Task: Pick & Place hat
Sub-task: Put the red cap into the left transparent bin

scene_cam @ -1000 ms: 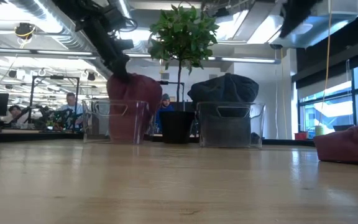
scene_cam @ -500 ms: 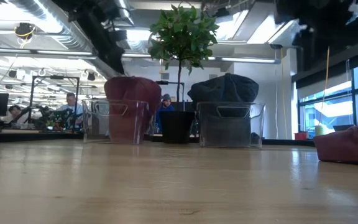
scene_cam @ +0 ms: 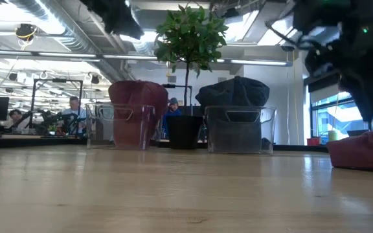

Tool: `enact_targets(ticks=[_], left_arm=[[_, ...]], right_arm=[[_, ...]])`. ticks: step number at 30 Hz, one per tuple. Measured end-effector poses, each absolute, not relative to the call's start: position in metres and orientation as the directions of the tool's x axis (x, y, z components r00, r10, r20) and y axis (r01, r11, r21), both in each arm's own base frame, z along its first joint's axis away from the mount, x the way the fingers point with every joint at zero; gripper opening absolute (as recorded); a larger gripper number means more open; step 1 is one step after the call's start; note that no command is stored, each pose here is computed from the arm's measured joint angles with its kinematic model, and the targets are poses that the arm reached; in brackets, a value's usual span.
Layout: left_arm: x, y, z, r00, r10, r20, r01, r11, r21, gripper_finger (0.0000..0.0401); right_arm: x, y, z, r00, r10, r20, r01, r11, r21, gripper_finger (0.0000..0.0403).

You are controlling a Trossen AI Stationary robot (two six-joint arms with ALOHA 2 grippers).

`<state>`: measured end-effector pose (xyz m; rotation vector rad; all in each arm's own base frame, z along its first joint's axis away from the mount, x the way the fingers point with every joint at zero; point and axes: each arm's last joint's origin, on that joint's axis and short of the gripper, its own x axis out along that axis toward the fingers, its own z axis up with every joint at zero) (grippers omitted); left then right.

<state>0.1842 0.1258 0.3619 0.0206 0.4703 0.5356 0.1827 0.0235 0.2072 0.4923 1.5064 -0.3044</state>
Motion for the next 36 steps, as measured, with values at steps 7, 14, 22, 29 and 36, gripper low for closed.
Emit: enact_targets(ticks=[7, 14, 22, 29, 36], left_arm=[[0.201, 0.093, 0.364, 0.823, 0.389, -0.413, -0.387, 0.917, 0.093, 0.0169], [0.209, 0.073, 0.364, 0.826, 0.386, -0.411, -0.381, 0.919, 0.099, 0.0169], [0.213, 0.061, 0.364, 0.820, 0.403, -0.406, -0.391, 0.913, 0.117, 0.0168], [0.214, 0.056, 0.364, 0.827, 0.390, -0.406, -0.382, 0.918, 0.103, 0.0169], [0.215, 0.052, 0.364, 0.835, 0.373, -0.406, -0.371, 0.925, 0.087, 0.0168]], right_arm=[[0.175, 0.023, 0.176, -0.044, 0.097, -0.994, 0.490, 0.870, 0.063, 0.0231], [0.176, 0.023, 0.145, -0.136, 0.083, -0.987, 0.449, 0.894, 0.014, 0.0210], [0.179, 0.023, 0.122, -0.243, 0.081, -0.967, 0.398, 0.917, -0.023, 0.0206], [0.185, 0.024, 0.123, -0.239, 0.087, -0.967, 0.381, 0.925, -0.011, 0.0131], [0.186, 0.024, 0.123, -0.231, 0.077, -0.970, 0.354, 0.935, -0.010, 0.0022]])
